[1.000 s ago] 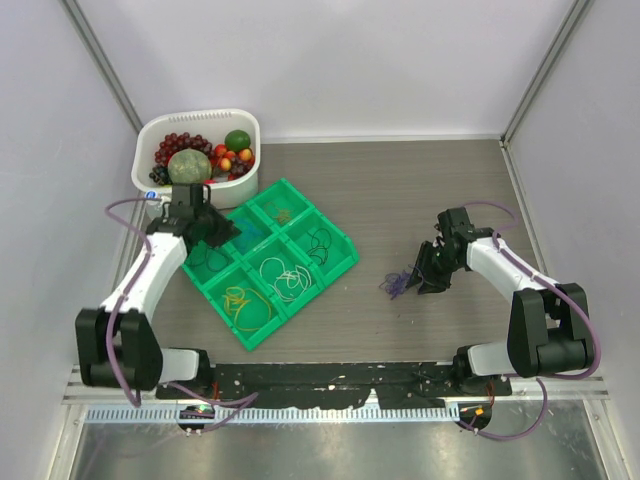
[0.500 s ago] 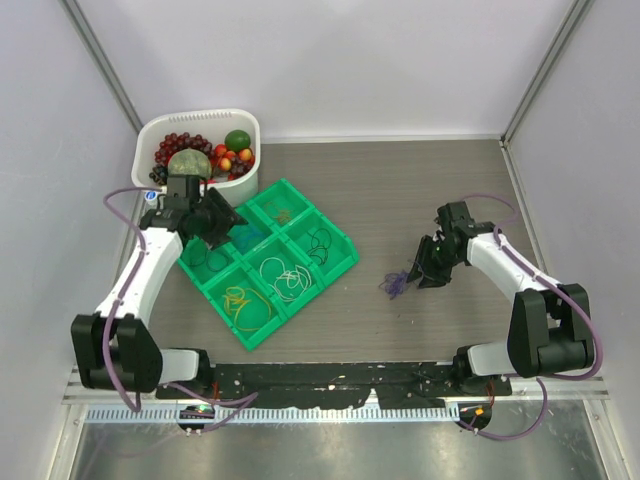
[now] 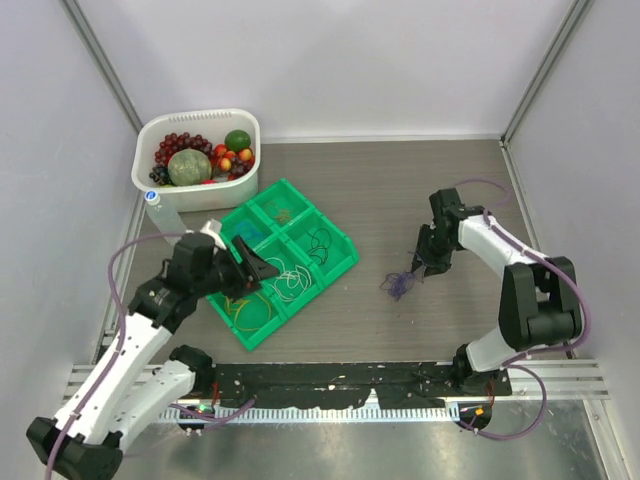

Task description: Untangle the cables

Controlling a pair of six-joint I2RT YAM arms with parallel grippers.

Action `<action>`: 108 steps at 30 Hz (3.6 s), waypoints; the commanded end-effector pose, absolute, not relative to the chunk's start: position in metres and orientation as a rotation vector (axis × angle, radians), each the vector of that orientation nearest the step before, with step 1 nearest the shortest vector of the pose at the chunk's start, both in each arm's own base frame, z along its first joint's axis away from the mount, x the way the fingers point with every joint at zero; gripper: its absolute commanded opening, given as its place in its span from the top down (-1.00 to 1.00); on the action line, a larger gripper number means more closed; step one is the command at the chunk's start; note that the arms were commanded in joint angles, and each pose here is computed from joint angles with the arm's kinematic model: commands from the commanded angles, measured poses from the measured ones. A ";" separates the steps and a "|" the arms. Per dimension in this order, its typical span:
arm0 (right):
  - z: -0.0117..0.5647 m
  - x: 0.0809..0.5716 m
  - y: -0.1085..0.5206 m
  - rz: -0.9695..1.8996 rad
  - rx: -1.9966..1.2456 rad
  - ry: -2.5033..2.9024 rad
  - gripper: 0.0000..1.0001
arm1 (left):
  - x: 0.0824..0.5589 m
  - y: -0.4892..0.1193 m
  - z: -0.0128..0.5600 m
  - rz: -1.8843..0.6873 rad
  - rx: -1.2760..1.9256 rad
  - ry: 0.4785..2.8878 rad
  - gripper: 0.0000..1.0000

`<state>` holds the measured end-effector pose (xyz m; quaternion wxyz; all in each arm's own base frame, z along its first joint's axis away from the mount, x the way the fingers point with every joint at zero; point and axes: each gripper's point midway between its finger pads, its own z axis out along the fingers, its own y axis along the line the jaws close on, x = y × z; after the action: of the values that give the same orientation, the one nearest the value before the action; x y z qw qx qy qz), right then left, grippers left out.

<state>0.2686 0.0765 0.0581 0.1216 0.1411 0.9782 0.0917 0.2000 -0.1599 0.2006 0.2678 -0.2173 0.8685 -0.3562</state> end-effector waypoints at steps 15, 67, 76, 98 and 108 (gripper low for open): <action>0.083 0.191 0.216 0.713 0.129 2.848 0.17 | 0.168 -0.323 0.200 -1.219 -0.085 2.459 -0.36; 0.115 0.196 0.197 0.581 0.049 2.720 0.16 | 0.177 -0.424 0.205 -1.423 -0.042 2.450 0.62; 0.103 0.210 0.149 0.213 0.216 2.697 0.16 | 0.173 -0.375 0.200 -1.207 -0.043 2.429 1.00; 0.151 0.152 0.274 1.287 -0.419 2.513 -0.34 | 0.166 -0.324 0.392 -1.387 -0.041 1.999 1.00; 0.129 0.155 0.282 1.258 -0.228 2.491 -0.33 | 0.158 -0.323 0.506 -1.580 -0.008 1.755 1.00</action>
<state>0.1371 0.2712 0.1198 0.1345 -0.1200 0.8902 0.4184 0.1673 -0.3273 0.4448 0.3596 -0.0140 0.7416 -0.5661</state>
